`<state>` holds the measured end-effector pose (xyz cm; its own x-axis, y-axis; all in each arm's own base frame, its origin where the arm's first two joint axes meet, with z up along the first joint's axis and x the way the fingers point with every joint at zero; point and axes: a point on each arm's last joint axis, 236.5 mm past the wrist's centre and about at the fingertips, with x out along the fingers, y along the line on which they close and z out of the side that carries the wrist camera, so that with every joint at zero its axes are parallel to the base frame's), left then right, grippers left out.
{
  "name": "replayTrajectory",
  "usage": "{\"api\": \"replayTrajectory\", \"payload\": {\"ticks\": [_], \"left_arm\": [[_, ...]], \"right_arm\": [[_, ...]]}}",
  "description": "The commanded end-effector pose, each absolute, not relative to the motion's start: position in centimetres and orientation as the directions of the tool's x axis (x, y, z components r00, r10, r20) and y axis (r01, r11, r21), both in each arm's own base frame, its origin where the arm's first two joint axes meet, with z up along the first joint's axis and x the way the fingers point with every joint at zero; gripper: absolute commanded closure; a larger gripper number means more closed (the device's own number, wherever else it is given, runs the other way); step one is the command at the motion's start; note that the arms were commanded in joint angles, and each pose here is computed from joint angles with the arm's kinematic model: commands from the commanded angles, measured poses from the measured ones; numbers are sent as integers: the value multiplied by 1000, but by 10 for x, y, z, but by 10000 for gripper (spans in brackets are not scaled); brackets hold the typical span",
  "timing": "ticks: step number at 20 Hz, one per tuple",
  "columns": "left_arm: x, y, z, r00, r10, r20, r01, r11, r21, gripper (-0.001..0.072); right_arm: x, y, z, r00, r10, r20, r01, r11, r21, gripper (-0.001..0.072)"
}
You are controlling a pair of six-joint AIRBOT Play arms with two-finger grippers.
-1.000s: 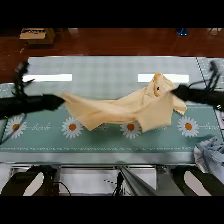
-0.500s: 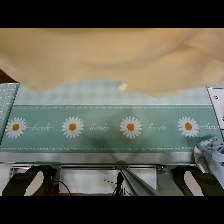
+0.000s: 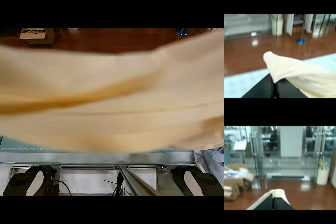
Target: Fold the shirts.
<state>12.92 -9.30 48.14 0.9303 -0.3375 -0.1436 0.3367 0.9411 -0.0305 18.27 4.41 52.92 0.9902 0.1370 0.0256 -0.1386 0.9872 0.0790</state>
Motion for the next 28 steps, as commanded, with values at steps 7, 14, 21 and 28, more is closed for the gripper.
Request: {"api": "replayTrajectory", "payload": {"ticks": [7, 14, 21, 28], "left_arm": [[224, -74, 257, 613, -361, -702, 208, 932, -298, 685], [353, -45, 95, 521, -333, -785, 92, 937, -337, 684], [451, -10, 30, 640, -218, -737, -51, 945, -323, 684], [487, -5, -22, 661, -176, -730, -124, 934, -336, 684]], "right_arm": [[301, 19, 276, 506, 211, -836, -137, 977, 163, 687], [487, 73, 169, 539, 276, -796, -235, 956, 173, 686], [589, 85, 104, 671, 279, -687, -180, 960, 214, 686], [629, 83, 45, 697, 266, -666, -92, 954, 285, 686]]}}
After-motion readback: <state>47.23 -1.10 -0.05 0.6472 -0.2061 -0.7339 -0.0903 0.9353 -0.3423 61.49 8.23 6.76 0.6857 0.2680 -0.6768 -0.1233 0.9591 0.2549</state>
